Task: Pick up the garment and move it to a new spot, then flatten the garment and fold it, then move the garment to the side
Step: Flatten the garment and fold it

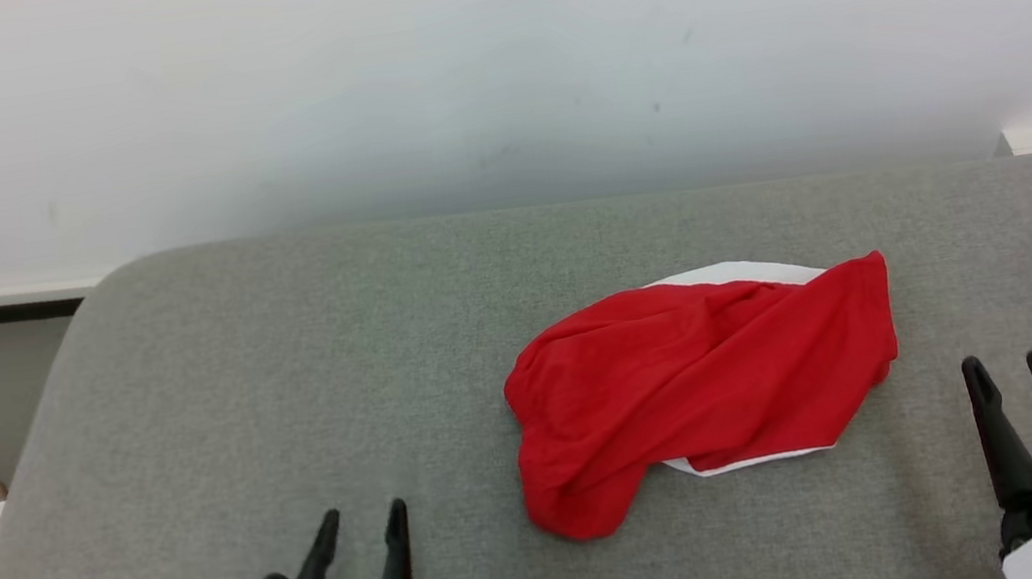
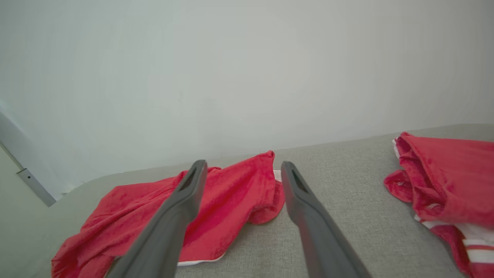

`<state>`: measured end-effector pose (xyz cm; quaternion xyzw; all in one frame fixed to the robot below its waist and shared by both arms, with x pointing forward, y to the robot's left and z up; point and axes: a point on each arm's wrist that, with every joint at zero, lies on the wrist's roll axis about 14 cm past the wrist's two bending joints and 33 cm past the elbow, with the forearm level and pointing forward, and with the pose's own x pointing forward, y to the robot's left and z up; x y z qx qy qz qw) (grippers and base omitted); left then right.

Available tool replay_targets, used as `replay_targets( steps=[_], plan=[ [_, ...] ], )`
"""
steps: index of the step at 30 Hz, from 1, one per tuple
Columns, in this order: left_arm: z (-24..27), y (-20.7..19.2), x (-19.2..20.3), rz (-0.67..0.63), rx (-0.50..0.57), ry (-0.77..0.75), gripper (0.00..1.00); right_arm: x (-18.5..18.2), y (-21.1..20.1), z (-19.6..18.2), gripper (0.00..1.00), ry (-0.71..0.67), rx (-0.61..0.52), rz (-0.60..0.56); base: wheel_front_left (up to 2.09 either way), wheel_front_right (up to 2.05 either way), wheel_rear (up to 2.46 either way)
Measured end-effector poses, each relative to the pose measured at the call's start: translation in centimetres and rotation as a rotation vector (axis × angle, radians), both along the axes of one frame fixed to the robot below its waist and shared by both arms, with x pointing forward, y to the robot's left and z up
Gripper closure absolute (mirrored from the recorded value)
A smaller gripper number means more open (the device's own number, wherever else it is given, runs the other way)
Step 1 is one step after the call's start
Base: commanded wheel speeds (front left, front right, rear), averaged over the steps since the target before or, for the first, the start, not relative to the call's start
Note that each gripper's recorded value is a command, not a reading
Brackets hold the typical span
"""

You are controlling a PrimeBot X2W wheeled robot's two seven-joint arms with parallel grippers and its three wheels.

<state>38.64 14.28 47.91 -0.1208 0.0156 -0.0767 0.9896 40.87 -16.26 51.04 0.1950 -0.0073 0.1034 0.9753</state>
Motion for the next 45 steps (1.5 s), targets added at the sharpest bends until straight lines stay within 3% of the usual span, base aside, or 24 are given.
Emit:
replay_targets(
  steps=[9, 26, 38, 39, 40, 41, 45],
  plan=[
    [-0.7, -3.1, -0.5, -0.095, -0.011, 0.028, 0.00, -1.8, -0.1, -0.3, 0.00, -0.003, 0.020, -0.038, 0.00, 0.00, 0.00],
    [-6.4, -11.6, -0.8, -0.369, -0.036, 0.304, 0.00, -2.6, -2.6, -1.3, 0.00, 0.034, 0.040, -0.132, 0.00, 0.00, 0.00],
    [-7.3, -13.0, 2.2, -0.394, -0.064, 0.312, 0.00, -3.7, -5.2, -3.1, 0.00, 0.084, 0.037, -0.224, 0.00, 0.00, 0.00],
    [-7.3, -13.0, 2.3, -0.390, -0.068, 0.311, 0.42, -3.7, -5.3, -3.1, 0.00, 0.085, 0.037, -0.225, 0.00, 0.00, 0.00],
    [-7.2, -12.8, 2.4, -0.385, -0.071, 0.304, 0.60, -3.7, -5.3, -3.1, 0.00, 0.085, 0.037, -0.226, 0.00, 0.00, 0.00],
    [-7.2, -12.7, 2.5, -0.383, -0.072, 0.301, 1.00, -3.7, -5.3, -3.2, 0.00, 0.085, 0.037, -0.227, 0.00, 0.00, 0.00],
    [-6.8, -12.5, 2.5, -0.377, -0.077, 0.291, 1.00, -3.4, -4.9, -3.2, 0.00, 0.084, 0.040, -0.215, 0.00, 0.00, 0.00]
  ],
)
